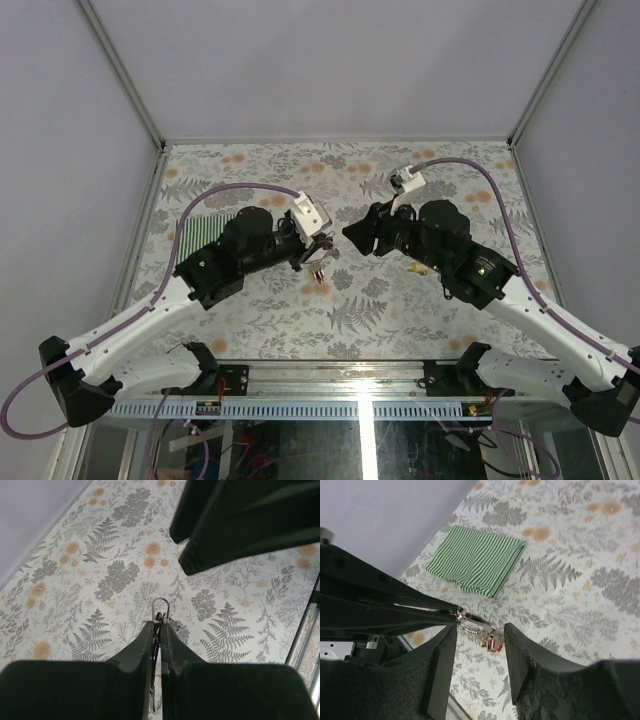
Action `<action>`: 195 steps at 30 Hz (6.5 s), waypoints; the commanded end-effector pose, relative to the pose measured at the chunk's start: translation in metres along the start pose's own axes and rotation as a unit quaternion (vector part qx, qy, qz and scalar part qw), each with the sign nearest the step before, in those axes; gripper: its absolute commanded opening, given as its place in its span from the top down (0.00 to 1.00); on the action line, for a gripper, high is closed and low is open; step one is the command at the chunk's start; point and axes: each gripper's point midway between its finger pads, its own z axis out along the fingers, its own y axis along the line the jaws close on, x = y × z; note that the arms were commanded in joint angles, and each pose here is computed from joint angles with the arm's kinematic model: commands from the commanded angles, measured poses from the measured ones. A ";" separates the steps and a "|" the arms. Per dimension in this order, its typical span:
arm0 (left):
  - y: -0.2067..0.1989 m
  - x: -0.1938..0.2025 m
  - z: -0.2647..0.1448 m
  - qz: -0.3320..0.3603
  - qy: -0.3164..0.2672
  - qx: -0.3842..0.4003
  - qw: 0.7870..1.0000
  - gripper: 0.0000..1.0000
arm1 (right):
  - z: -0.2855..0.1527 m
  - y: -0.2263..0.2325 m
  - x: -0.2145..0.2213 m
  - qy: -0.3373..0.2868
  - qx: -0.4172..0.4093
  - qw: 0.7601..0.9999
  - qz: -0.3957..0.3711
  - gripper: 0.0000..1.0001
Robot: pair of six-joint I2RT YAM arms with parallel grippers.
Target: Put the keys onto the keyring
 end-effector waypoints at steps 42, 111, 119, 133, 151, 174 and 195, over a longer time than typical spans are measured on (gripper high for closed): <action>-0.061 -0.106 -0.089 -0.203 -0.276 0.147 0.928 1.00 | -0.059 0.091 0.015 -0.006 -0.324 0.922 -0.213 0.62; -0.041 -0.072 -0.077 -0.125 -0.180 0.071 0.973 0.50 | -0.061 0.075 -0.005 0.013 -0.251 0.941 -0.226 1.00; 0.002 -0.048 -0.069 -0.158 -0.121 -0.053 0.979 0.41 | -0.035 0.040 0.032 0.084 -0.182 0.959 -0.201 1.00; 0.107 0.020 -0.050 -0.265 -0.055 -0.185 0.945 0.22 | 0.012 0.005 0.098 0.173 -0.122 0.968 -0.137 1.00; 0.137 0.085 -0.091 -0.311 0.000 -0.308 0.899 0.00 | 0.122 -0.015 0.143 0.245 -0.124 0.958 -0.087 1.00; 0.124 0.101 -0.093 -0.332 0.038 -0.300 0.894 0.00 | 0.101 -0.166 0.063 0.129 0.180 0.975 -0.023 0.11; 0.121 0.125 -0.139 -0.432 0.069 -0.417 0.797 0.00 | -0.111 -0.129 0.007 -0.027 0.256 0.965 -0.048 0.01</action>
